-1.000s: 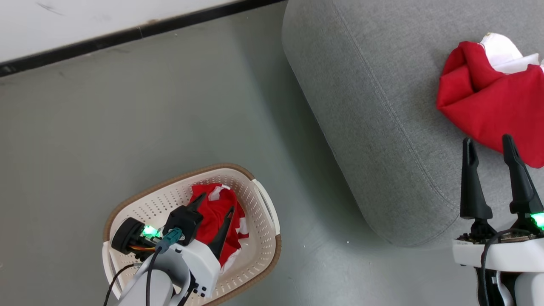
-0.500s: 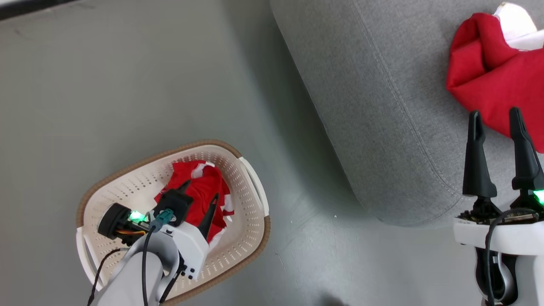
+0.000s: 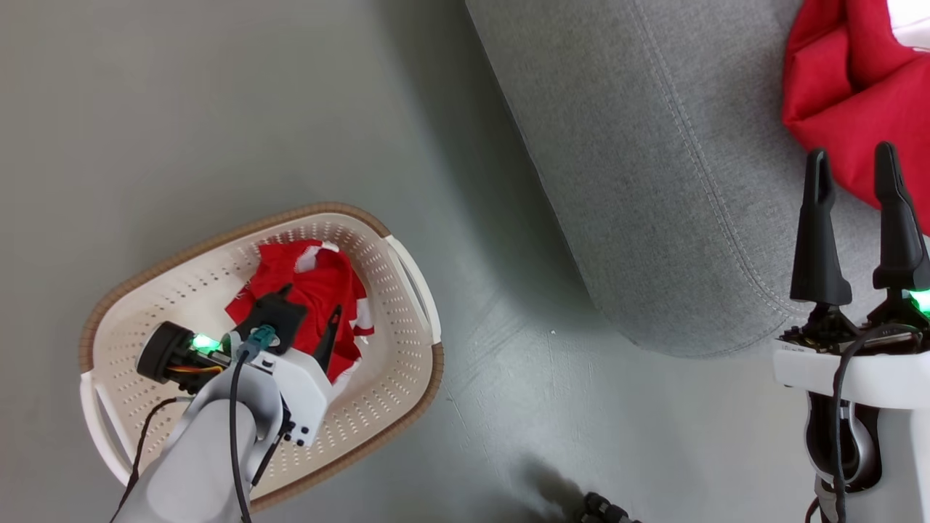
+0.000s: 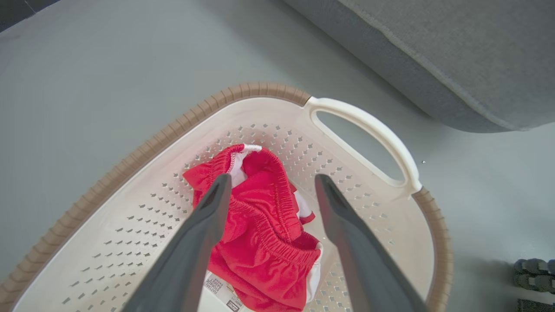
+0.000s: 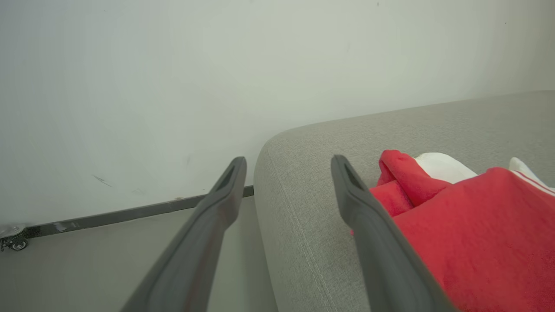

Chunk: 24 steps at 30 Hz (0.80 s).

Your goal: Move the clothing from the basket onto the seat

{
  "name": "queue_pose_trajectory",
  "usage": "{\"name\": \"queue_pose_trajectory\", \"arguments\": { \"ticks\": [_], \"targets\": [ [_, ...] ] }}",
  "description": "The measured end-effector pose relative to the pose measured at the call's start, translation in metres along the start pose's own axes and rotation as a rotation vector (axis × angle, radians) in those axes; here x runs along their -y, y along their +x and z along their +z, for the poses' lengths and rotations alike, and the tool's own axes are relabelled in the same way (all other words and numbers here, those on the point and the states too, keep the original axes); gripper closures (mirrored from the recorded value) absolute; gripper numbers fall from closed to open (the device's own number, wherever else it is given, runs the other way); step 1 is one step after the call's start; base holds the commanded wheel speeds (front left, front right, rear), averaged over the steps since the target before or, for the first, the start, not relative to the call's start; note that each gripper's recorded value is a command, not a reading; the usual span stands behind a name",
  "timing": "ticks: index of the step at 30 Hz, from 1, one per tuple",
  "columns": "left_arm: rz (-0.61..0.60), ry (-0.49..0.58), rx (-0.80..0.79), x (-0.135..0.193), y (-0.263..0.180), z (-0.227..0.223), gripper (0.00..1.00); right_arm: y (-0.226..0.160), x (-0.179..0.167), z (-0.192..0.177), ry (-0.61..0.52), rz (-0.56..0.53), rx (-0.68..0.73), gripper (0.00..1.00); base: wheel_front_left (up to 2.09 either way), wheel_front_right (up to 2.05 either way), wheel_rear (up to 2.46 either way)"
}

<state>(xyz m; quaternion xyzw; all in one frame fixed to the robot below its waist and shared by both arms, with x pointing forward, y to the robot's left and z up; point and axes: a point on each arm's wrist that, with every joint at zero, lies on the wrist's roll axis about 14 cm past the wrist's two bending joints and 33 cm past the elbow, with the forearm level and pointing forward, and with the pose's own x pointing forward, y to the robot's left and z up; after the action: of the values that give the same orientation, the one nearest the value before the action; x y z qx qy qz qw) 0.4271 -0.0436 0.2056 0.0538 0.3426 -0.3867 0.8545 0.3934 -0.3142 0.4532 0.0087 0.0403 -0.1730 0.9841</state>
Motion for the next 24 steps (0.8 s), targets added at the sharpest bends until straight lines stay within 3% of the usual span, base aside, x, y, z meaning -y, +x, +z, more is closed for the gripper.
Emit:
{"name": "queue_pose_trajectory", "arguments": {
  "ticks": [24],
  "targets": [
    [0.079,-0.066,-0.116,-0.018,0.043,-0.043,0.0,0.023,-0.005,-0.032,-0.003,0.005,-0.059,0.0,0.0,0.0,0.0]
  ]
}}
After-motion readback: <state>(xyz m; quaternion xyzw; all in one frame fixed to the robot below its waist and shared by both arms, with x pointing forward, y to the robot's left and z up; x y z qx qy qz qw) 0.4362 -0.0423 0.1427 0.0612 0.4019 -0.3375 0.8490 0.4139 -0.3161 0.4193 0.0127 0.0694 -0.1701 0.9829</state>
